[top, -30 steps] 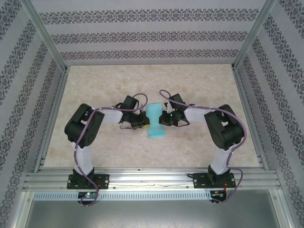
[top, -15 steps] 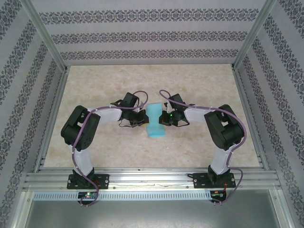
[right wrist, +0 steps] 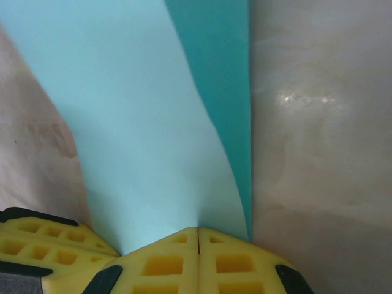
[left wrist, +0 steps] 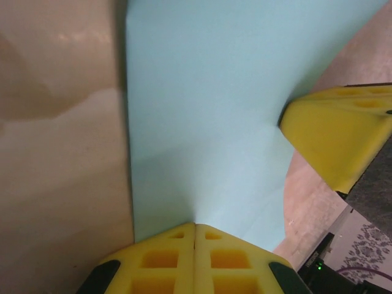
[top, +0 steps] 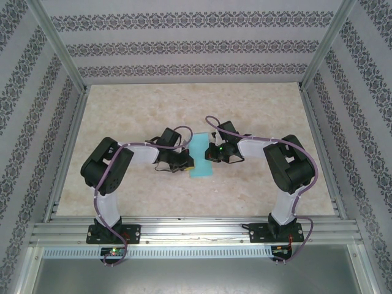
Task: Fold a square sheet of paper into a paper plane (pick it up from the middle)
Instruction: First fold the square sheet of paper in half at the center of the table.
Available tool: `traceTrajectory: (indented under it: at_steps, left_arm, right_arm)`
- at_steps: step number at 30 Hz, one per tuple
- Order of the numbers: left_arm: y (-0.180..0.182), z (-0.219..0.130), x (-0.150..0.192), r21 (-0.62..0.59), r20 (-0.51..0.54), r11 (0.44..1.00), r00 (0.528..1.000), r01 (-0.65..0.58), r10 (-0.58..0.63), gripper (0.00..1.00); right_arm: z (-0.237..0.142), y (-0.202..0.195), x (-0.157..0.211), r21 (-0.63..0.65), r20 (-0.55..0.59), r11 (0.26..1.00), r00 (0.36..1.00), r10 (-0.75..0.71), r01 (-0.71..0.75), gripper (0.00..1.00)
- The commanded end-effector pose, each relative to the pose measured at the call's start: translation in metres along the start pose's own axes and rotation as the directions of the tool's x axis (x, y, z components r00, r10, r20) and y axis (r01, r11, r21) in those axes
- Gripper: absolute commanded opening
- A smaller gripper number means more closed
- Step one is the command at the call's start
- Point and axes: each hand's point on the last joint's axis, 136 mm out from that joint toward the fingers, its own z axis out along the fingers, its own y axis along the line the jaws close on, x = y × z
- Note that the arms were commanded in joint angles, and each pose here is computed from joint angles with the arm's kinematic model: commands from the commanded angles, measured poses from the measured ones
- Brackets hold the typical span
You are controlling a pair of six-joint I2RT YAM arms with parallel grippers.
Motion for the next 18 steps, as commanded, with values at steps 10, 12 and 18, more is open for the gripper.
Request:
traceTrajectory:
  at_steps: [10, 12, 18]
  left_arm:
    - [-0.001, -0.018, 0.016, -0.063, 0.021, 0.996, 0.998, -0.066, 0.067, 0.09]
    - [-0.015, -0.021, 0.014, -0.022, 0.026, 0.997, 0.997, -0.071, 0.071, 0.09]
    - [-0.034, -0.014, 0.009, 0.032, 0.034, 0.998, 0.998, -0.062, 0.061, 0.09]
  right_arm:
    - [0.004, -0.031, 0.024, 0.140, -0.060, 0.989, 0.997, 0.048, -0.039, 0.00]
    - [0.004, -0.031, 0.024, 0.141, -0.060, 0.989, 0.997, 0.046, -0.037, 0.00]
    - [0.005, -0.031, 0.025, 0.139, -0.064, 0.989, 0.997, 0.050, -0.041, 0.00]
